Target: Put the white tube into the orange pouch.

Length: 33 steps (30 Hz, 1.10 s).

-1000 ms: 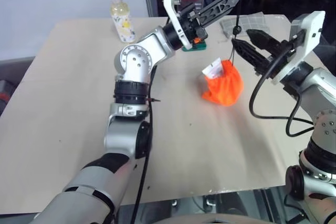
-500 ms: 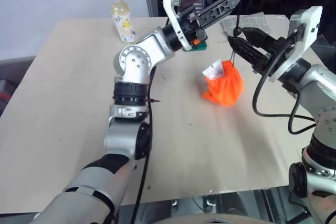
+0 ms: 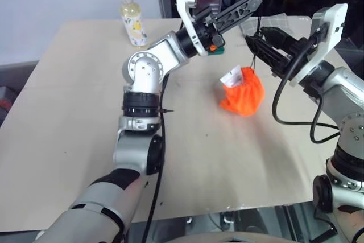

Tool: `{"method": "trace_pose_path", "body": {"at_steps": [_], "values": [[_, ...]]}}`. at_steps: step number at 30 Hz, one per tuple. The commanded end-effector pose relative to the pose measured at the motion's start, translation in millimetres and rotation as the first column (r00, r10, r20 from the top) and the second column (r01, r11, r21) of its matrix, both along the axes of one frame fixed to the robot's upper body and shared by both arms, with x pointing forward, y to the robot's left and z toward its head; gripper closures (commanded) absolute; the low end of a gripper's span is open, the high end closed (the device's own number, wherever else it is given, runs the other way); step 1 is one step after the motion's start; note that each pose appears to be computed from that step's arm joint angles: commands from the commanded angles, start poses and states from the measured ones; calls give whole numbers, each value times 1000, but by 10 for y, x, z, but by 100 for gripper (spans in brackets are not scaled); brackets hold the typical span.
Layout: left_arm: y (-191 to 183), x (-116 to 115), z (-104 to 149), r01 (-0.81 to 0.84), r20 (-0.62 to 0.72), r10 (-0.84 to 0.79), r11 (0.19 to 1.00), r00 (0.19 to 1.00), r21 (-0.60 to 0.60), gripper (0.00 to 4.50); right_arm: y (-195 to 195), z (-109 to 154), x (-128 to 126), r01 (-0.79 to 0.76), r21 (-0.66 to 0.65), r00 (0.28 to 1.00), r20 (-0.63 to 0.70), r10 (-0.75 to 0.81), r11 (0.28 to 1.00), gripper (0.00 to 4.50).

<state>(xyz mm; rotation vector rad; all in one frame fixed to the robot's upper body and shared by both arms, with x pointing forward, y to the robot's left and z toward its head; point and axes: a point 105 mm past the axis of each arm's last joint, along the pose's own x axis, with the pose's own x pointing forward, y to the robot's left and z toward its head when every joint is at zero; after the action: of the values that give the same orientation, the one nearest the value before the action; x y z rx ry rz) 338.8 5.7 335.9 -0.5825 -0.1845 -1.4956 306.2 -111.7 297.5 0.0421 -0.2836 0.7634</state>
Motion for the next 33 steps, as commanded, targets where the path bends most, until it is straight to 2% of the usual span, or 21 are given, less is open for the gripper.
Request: {"method": "trace_pose_path", "body": {"at_steps": [1, 10, 13, 14, 15, 16, 17, 25, 33], "values": [[3, -119, 144, 28, 62, -26, 999, 998, -26, 450, 4, 142, -63, -12, 7, 998, 62, 12, 1000, 190], [12, -127, 134, 30, 59, -28, 999, 998, -22, 450, -3, 133, -66, -11, 12, 998, 58, 11, 1000, 190], [14, -124, 131, 29, 56, -28, 999, 998, -23, 450, -12, 129, -61, -6, 12, 998, 57, 6, 1000, 279], [15, -126, 130, 29, 57, -28, 999, 998, -23, 450, -15, 127, -60, -5, 12, 998, 57, 4, 1000, 324], [17, -125, 130, 29, 56, -27, 999, 998, -23, 450, -17, 124, -59, -3, 11, 998, 56, 2, 1000, 392], [19, -123, 130, 28, 55, -27, 999, 998, -23, 450, -18, 122, -59, -2, 12, 998, 56, 1, 1000, 392], [20, -123, 129, 28, 56, -27, 999, 998, -23, 450, -18, 119, -59, -1, 11, 998, 55, 1, 1000, 425], [29, -102, 130, 21, 51, -20, 999, 999, -27, 450, -19, 76, -55, 2, 3, 999, 44, -3, 1000, 425], [40, -135, 357, 24, 83, -17, 996, 996, -84, 450, -76, -74, 28, 66, -40, 998, 11, -66, 997, 425]]}}
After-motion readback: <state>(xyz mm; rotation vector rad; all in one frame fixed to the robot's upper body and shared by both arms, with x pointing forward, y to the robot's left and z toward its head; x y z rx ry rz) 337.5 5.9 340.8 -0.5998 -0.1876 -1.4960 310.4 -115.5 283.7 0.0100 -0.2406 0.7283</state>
